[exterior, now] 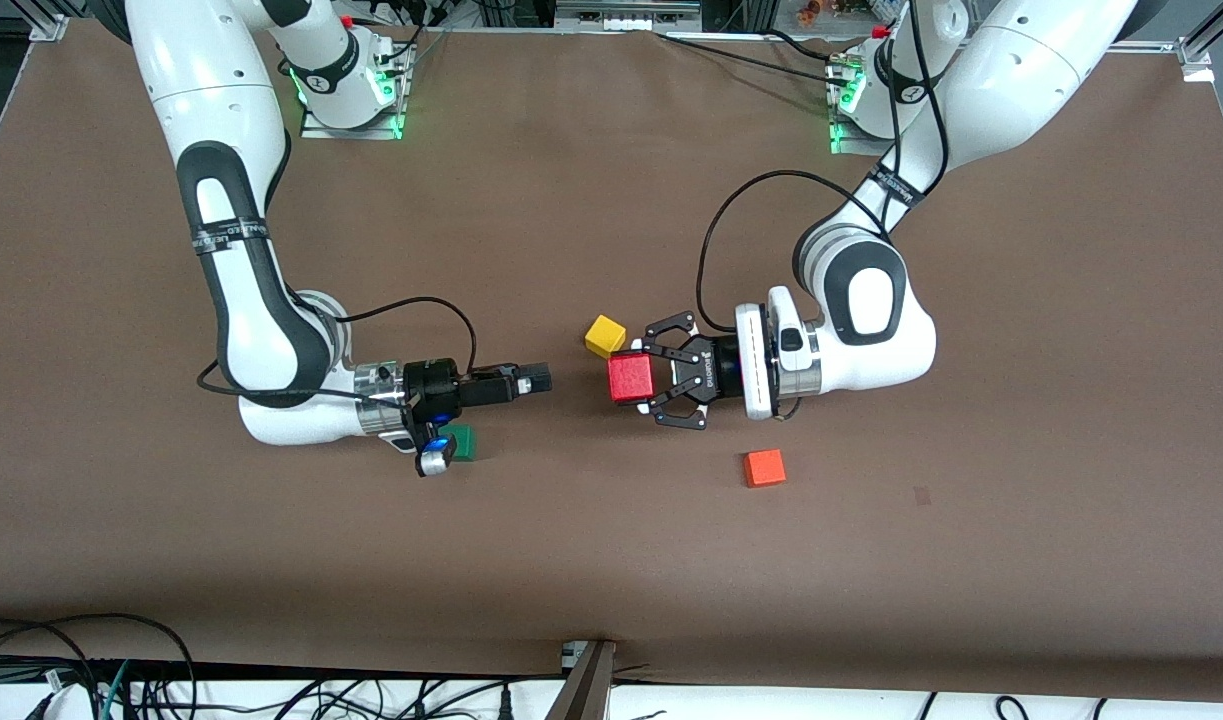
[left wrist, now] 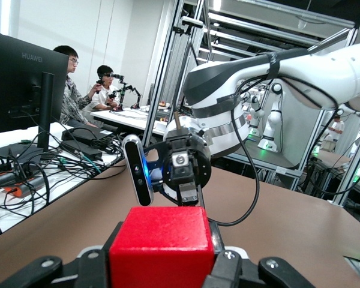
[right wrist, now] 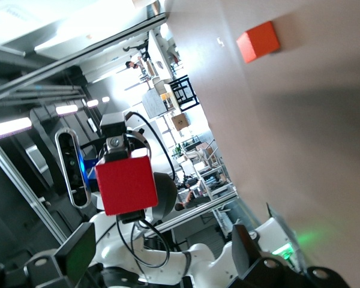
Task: Pass red block to right arm, stack on blue
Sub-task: 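Close the right gripper on the red cube held by the left gripper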
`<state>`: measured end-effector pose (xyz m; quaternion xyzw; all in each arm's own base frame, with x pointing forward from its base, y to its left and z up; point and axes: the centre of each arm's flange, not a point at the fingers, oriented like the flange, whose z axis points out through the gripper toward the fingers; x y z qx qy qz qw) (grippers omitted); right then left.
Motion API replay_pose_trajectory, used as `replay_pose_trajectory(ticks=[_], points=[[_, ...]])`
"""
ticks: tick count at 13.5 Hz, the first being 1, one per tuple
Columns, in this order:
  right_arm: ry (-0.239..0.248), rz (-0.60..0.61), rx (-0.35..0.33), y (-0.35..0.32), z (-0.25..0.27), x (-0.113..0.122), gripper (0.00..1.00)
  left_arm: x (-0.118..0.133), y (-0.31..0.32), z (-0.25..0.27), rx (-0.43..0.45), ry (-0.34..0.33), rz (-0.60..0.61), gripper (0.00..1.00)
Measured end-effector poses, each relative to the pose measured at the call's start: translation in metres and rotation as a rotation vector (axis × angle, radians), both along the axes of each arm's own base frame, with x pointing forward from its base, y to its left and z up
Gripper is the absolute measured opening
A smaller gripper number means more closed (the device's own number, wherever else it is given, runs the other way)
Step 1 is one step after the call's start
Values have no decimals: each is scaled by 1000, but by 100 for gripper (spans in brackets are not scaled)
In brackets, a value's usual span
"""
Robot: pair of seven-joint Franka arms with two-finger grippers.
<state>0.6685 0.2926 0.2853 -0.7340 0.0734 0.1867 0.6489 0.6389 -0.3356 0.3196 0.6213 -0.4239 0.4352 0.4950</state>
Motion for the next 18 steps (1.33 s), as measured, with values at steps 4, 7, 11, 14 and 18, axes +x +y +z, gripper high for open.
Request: replay_pose_trajectory(ticks=[4,7,11,14,18], points=[[-99,-16,39,-5,4,5,100,6,-11,-1,-2,-6,13,56],[-114,-24,56,-3,6,5,100,9,-15,-3,-1,-9,22,56],[-120,-42,60,7,7,4,100,12,-22,0,-6,-18,28,56],[-127,-79,47,28,5,1,100,10,-36,-2,10,-23,38,56],[-130,-103,45,39,7,-1,100,3,-53,-12,37,-15,46,56]])
